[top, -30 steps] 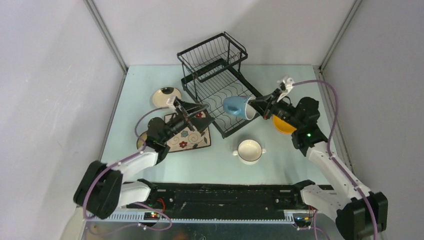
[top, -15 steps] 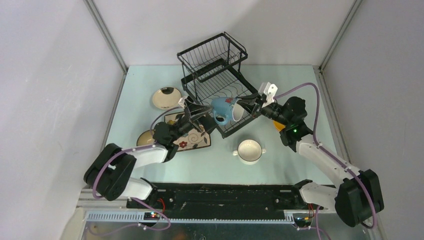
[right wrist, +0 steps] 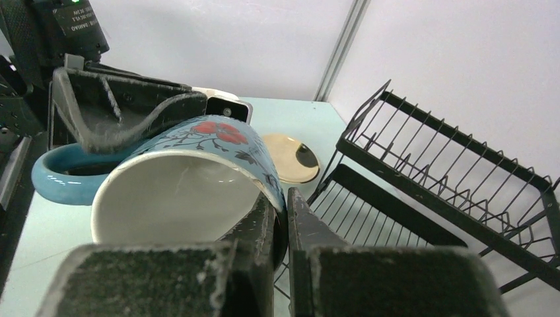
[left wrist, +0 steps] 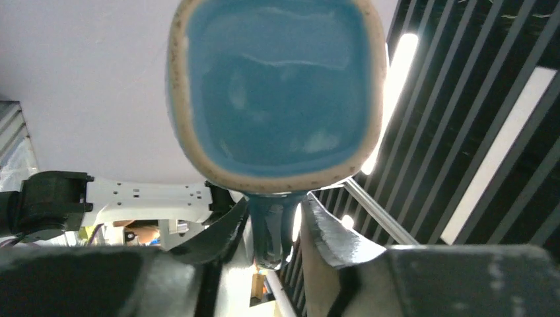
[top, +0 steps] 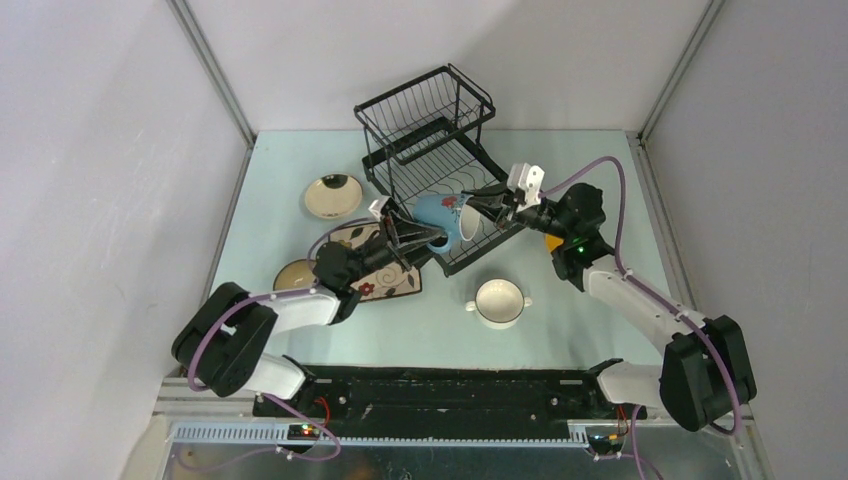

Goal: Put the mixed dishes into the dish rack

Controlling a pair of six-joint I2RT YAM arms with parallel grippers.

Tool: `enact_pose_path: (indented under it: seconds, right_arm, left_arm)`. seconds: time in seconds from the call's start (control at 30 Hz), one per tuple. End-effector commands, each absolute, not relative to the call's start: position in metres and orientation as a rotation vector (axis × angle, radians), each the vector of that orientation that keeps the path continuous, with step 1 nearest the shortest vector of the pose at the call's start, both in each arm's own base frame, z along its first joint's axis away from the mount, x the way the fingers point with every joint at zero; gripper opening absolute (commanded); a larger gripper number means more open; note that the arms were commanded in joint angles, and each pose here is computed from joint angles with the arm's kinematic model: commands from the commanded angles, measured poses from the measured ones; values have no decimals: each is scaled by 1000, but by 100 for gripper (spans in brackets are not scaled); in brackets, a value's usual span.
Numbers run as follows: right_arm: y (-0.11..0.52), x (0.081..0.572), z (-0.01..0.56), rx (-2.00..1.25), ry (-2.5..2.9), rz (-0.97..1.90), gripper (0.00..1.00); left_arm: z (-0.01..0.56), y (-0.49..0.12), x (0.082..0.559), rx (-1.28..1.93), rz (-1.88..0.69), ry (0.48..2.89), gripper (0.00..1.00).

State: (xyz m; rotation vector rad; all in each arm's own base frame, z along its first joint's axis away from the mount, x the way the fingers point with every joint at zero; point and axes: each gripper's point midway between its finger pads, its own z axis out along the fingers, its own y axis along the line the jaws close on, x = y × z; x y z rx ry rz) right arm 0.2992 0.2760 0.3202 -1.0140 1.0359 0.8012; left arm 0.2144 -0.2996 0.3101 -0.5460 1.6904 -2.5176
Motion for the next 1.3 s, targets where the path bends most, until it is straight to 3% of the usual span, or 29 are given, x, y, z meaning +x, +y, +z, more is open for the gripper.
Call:
enact_pose_path:
  seconds: [0.0,0.03,0.1,0.2,0.57,0.63,0.67,0.7,0.8,0.93,1.27]
  right_arm:
    - [276,298,365,-1017,873,741,0]
    - [275,298,366,-1018,874,744,0]
    - [275,298,368,-1021,873,744,0]
    - [275,299,368,-1025,876,743,0]
    - [284,301,355,-1037,912,763,0]
    - [283,306,354,-1022,922,762,11]
    - [282,307,354,-1008,934,775,27]
    - [280,310,354,-997,937,774,33]
    - [270,317,355,-936,995,803,72]
    - [246,334,344,-793,1140,808,79]
    - [186,358,312,-257,1491,866,90]
  left_arm:
    - [328,-304,209,-436,-2527,1667,40]
    - [328,-305,208,-433,-2520,1673,50]
    - [325,-305,208,-437,-2500,1692,59]
    - [321,-307,209,-431,-2480,1713,64]
    - [324,-313,207,-391,-2450,1719,36]
    - [318,-315,210,-382,-2392,1742,22]
    - [316,-314,210,-375,-2367,1745,7]
    - [309,-315,214,-373,-2310,1763,4]
    - [296,-312,225,-343,-2168,1786,0]
    - [263,-300,252,-372,-1837,1874,0]
    - [217,-258,316,-120,-686,2000,0]
